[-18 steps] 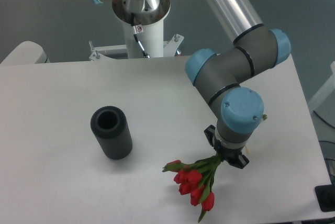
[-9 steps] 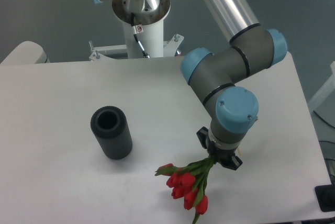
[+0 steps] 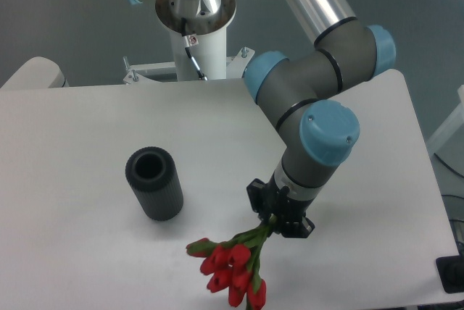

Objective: Insert the flowers into the vase
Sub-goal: 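Carry the red tulips toward the black vase, raising the blooms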

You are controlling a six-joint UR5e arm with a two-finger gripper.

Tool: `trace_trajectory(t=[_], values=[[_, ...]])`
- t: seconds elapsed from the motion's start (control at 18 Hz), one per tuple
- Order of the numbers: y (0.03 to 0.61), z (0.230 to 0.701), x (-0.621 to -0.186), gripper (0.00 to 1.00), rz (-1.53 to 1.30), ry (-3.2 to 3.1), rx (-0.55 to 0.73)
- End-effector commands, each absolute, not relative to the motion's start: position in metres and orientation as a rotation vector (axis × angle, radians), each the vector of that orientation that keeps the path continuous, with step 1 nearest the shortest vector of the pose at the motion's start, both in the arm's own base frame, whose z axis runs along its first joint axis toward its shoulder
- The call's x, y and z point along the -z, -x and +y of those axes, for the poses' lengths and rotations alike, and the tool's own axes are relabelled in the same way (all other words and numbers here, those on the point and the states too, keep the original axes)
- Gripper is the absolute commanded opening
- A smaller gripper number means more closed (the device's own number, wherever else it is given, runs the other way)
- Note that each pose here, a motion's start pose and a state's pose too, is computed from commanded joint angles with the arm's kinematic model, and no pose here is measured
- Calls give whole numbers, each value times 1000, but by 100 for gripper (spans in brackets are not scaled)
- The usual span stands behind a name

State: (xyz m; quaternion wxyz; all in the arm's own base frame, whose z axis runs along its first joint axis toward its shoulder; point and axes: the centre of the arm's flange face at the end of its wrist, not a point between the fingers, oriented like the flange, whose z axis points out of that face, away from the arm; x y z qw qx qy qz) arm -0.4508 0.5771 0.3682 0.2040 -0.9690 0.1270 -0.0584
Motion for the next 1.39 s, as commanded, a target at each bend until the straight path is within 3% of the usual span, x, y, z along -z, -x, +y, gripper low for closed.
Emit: trace_trajectory(t=[0.67, 1.0, 1.39], values=[[426, 588, -432, 0, 261, 2314, 388], [424, 568, -479, 0, 230, 2083, 462], [390, 527, -461, 0, 241, 1874, 520]])
